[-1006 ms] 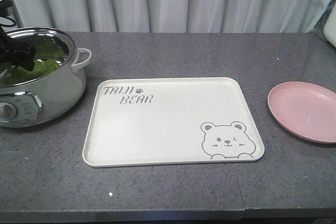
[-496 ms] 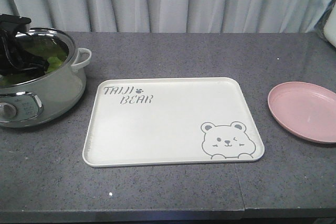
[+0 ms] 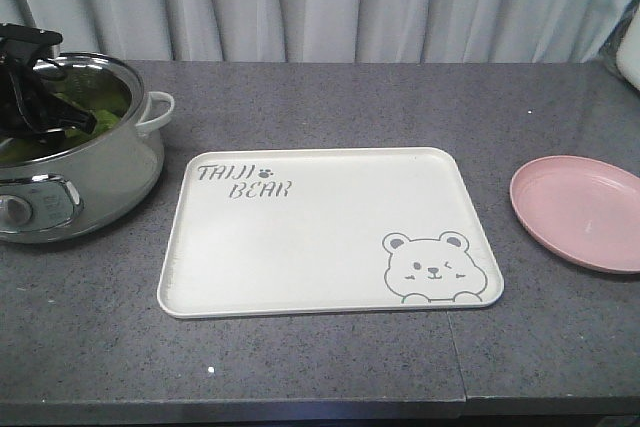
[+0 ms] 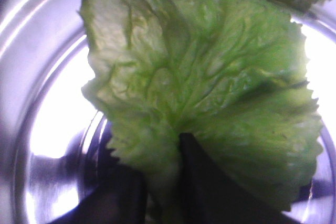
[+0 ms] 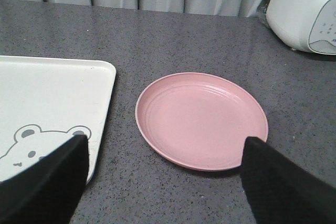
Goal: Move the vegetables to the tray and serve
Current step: 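Lower the left gripper into the pot and grasp a lettuce leaf, then lift the lettuce leaf out of the pot over the tray with left gripper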
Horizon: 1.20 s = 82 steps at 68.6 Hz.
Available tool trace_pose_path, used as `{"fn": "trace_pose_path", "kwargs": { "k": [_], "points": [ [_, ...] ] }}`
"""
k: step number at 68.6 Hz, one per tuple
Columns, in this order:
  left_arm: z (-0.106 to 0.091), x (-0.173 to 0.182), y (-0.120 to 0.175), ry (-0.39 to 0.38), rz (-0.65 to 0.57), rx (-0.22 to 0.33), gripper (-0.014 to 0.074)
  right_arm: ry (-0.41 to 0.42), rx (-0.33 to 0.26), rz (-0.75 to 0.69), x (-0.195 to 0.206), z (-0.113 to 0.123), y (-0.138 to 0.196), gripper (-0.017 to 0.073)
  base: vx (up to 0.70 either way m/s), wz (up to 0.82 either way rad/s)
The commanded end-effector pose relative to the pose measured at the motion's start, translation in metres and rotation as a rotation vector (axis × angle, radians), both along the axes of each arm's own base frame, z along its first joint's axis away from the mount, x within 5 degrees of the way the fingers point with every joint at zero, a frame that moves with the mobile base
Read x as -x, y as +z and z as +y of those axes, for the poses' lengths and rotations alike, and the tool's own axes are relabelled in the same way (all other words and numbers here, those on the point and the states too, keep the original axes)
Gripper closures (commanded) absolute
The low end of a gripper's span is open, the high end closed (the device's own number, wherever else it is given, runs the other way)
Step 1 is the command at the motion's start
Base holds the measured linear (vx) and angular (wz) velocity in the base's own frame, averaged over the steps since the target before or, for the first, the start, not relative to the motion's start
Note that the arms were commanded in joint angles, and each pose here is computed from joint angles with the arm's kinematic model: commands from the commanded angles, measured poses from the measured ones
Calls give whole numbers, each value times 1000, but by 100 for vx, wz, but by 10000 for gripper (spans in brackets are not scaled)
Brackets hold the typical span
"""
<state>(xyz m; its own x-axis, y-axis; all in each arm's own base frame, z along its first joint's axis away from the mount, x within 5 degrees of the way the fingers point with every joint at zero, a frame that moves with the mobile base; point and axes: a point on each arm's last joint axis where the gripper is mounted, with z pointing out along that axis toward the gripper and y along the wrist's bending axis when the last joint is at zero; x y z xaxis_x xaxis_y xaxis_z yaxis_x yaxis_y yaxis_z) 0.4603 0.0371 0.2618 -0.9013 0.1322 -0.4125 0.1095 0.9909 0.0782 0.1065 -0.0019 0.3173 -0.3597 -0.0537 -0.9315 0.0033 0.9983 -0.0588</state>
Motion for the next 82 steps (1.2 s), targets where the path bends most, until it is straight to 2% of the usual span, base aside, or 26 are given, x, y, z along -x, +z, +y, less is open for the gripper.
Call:
{"fn": "trace_pose_path", "kwargs": {
  "k": [1, 13, 26, 33, 46, 53, 71, 82],
  "points": [
    [-1, 3, 37, 6, -134, -8, 595, -1, 15, -88, -3, -1, 15, -22, 0, 0],
    [-2, 10, 54, 13, -167, -4, 601, -1, 15, -88, -3, -1, 15, -22, 0, 0],
    [-8, 31, 91, 27, -231, 59, 602, -1, 15, -88, -3, -1, 15, -22, 0, 0],
    [-13, 46, 116, 23, -292, 102, 602, -1, 15, -88, -3, -1, 15, -22, 0, 0],
    [-18, 83, 141, 1, -371, 112, 602, -1, 15, -89, -3, -1, 15, -22, 0, 0],
    [-23, 106, 150, -22, -406, 137, 602, -1, 15, -89, -3, -1, 15, -22, 0, 0],
    [-43, 167, 159, -129, -488, 266, 602, -1, 15, -93, -3, -1, 16, -22, 0, 0],
    [-55, 195, 155, -189, -520, 380, 602, -1, 15, -93, -3, -1, 16, -22, 0, 0]
  ]
}}
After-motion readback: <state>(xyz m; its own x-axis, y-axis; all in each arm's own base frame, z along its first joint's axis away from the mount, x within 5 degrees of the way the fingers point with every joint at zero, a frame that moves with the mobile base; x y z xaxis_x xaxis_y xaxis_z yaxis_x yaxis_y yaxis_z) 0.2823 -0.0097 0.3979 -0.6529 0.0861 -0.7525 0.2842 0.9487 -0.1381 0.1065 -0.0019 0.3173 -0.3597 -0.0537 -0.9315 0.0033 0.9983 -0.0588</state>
